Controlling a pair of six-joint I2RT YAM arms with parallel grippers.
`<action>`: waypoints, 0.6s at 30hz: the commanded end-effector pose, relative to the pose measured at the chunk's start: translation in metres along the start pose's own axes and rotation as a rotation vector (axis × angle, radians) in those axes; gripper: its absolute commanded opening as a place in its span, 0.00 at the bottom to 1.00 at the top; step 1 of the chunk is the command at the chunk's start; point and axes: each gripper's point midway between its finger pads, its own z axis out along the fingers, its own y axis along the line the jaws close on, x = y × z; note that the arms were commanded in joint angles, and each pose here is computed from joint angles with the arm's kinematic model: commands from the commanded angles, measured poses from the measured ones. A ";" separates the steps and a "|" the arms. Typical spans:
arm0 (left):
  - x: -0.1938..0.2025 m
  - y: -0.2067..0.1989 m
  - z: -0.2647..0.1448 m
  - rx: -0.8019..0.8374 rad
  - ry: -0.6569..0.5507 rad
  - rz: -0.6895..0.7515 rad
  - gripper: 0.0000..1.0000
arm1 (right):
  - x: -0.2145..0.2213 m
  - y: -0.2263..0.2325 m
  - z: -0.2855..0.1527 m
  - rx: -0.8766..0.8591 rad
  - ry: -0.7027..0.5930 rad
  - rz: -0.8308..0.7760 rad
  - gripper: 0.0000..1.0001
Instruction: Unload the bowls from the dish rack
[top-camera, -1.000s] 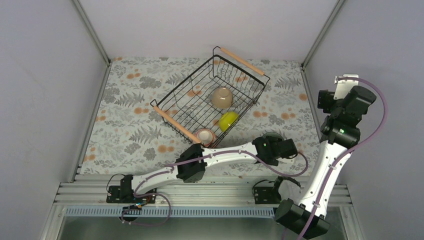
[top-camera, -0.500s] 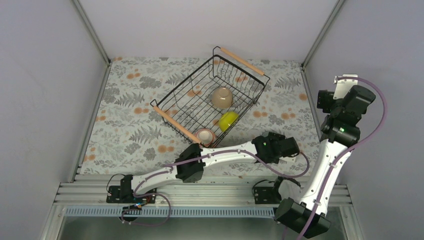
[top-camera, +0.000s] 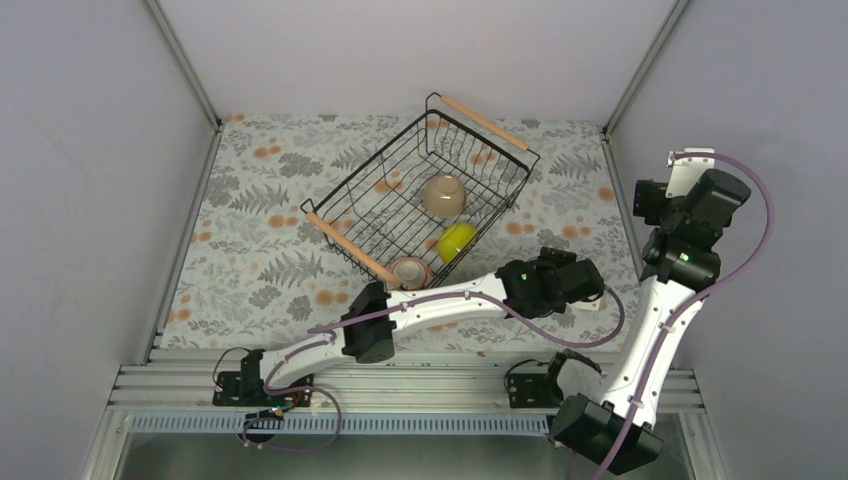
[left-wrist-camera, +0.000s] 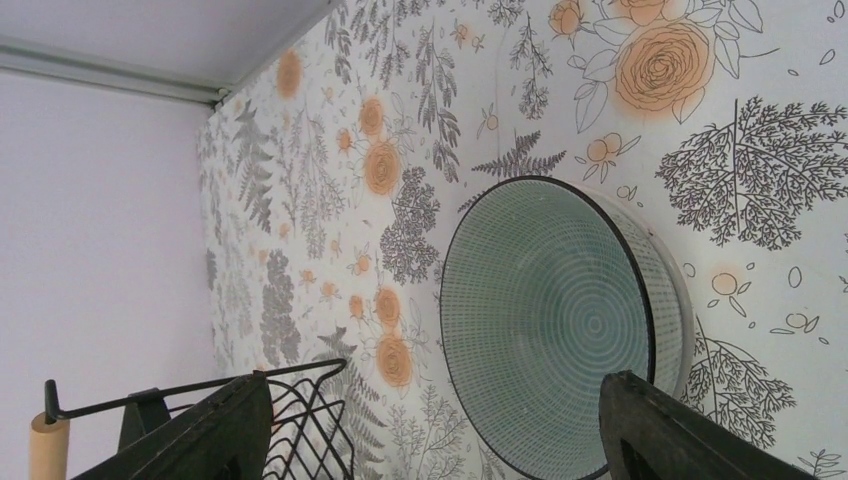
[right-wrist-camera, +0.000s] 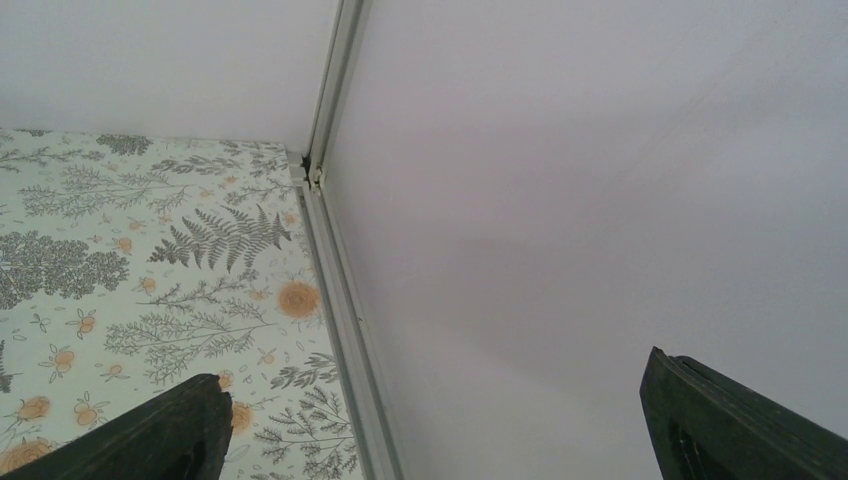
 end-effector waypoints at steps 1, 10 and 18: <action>-0.003 0.024 -0.024 -0.041 -0.008 -0.028 0.81 | -0.007 -0.006 -0.002 0.011 -0.020 0.023 1.00; 0.042 0.090 -0.049 -0.103 0.052 -0.146 0.82 | -0.027 -0.003 -0.007 -0.039 -0.053 0.032 1.00; 0.109 0.146 -0.060 -0.143 0.142 -0.269 0.82 | -0.049 0.010 -0.015 -0.151 -0.099 0.064 1.00</action>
